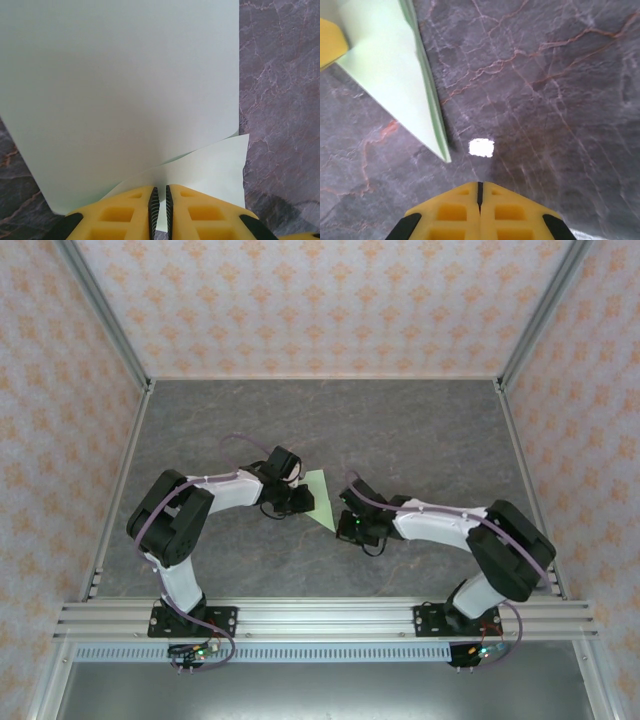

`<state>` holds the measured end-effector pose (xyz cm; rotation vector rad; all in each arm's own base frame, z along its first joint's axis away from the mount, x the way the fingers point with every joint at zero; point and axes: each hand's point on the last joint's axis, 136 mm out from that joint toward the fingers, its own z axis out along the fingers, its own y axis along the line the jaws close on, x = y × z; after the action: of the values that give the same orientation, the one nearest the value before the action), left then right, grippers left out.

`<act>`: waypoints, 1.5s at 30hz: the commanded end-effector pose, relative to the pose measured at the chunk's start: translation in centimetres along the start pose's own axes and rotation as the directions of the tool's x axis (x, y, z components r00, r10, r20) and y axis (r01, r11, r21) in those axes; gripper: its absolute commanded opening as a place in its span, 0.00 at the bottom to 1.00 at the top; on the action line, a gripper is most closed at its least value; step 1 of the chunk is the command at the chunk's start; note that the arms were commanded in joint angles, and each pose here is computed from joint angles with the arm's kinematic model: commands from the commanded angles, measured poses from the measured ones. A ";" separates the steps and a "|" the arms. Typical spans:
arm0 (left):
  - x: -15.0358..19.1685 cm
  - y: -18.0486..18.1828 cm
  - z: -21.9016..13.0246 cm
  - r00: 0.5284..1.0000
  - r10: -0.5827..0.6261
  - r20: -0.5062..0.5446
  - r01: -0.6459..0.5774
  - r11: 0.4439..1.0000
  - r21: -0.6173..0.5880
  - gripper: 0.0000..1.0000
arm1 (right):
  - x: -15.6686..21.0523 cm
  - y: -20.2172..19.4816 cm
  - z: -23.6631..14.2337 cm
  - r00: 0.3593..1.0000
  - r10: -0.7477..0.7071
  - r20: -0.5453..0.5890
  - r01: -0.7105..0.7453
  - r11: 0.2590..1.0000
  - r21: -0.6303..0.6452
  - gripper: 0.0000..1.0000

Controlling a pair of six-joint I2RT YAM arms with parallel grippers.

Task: Fold a paper plane with a square sheet of paper (fold left side to right side)
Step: Third fold the triangle at the center of the table.

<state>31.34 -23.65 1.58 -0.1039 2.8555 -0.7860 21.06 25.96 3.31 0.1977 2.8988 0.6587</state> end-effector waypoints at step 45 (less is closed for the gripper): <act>3.1 -4.1 -0.8 0.998 0.025 -0.056 -0.013 0.979 0.201 0.08 | -0.5 -2.5 5.2 0.997 0.017 -0.073 -0.005 0.986 0.166 0.00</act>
<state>28.20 -26.31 3.83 -0.0482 2.8190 -1.0292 24.63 29.12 1.72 0.2014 2.8897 0.6693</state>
